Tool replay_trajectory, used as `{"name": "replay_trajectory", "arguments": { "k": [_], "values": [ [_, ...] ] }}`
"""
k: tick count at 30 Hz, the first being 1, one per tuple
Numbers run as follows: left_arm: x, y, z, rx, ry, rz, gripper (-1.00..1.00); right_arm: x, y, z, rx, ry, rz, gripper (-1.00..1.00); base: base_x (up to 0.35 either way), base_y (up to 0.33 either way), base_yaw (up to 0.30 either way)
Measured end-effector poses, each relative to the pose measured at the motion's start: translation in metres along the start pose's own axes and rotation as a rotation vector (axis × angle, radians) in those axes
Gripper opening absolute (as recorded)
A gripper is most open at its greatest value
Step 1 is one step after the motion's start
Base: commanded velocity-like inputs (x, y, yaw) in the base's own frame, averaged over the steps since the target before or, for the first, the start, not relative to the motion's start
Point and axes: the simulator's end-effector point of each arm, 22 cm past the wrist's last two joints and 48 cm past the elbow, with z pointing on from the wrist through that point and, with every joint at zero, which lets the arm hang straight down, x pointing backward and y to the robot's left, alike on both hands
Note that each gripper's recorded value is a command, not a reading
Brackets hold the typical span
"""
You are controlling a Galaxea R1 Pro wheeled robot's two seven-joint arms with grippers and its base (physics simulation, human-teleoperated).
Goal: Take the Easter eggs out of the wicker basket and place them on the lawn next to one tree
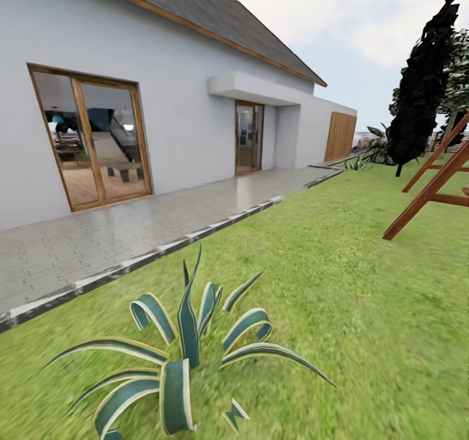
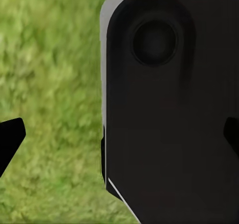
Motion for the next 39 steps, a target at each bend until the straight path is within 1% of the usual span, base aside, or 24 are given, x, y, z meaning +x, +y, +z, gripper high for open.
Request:
{"name": "replay_trajectory", "arguments": {
  "k": [4, 10, 17, 29, 34, 39],
  "values": [
    [0.0, 0.0001, 0.0, 0.0, 0.0, 0.0, 1.0, 0.0, 0.0001, 0.0, 0.0, 0.0, 0.0, 1.0, 0.0, -0.2, 0.028],
    [0.0006, 0.0001, 0.0, 0.0, 0.002, 0.0, 1.0, 0.0, 0.0, 0.0, 0.0, 0.0, 0.0, 1.0, 0.014, -0.107, 0.215],
    [0.0006, 0.0001, -0.0001, 0.0, 0.001, 0.001, 1.0, 0.0, -0.0001, -0.0001, 0.0, -0.001, 0.0, 1.0, 0.201, -0.005, 0.198],
    [0.0005, 0.0001, -0.0001, 0.0, 0.001, 0.0, 1.0, 0.0001, 0.0001, -0.0001, 0.0, -0.001, 0.0, 1.0, 0.315, -0.013, 0.011],
    [0.0001, -0.0008, -0.0001, 0.001, 0.0, 0.0, 1.0, 0.0, 0.0, -0.0001, 0.0, 0.0, 0.0, 1.0, 0.197, -0.2, 0.0],
    [0.0002, -0.0011, 0.0, 0.001, 0.0, 0.0, 1.0, 0.0, 0.0, 0.0, 0.0, 0.0, 0.0, 1.0, 0.085, -0.263, 0.0]
  ]
}}
